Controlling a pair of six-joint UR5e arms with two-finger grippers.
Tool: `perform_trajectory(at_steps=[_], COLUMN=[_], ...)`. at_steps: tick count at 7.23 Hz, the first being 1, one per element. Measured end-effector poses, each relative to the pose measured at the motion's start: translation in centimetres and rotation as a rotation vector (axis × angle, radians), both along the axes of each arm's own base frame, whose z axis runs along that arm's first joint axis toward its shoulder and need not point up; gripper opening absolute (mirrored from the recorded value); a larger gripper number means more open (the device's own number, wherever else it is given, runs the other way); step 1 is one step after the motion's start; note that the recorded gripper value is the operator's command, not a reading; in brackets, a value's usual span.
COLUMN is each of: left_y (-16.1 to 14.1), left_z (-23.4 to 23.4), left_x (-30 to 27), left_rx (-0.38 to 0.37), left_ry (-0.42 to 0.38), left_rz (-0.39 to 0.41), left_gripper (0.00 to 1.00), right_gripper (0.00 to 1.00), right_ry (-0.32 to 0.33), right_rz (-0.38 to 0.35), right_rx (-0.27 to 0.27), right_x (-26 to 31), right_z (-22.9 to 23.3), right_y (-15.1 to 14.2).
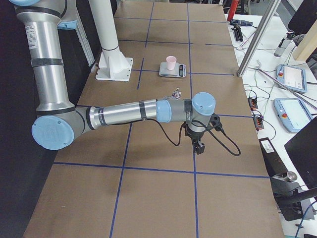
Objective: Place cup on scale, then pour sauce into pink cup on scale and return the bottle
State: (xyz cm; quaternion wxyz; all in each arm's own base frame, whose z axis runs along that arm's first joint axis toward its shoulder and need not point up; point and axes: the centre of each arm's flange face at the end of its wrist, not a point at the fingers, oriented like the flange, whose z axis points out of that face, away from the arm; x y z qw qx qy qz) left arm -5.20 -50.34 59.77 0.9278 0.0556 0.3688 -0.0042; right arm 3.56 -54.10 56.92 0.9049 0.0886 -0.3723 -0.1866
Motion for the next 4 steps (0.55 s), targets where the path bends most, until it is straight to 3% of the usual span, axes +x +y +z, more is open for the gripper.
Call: perform_trajectory(at_steps=[4], left_y=[-0.01], left_z=[-0.15], left_x=[0.03], left_rx=[0.004], left_ry=[0.005], left_rz=[0.001], left_gripper=[1.00], right_gripper=[1.00], right_ry=[0.000], right_rz=[0.002], right_rx=[0.002], right_x=[0.08], right_z=[-0.11], right_y=[-0.07])
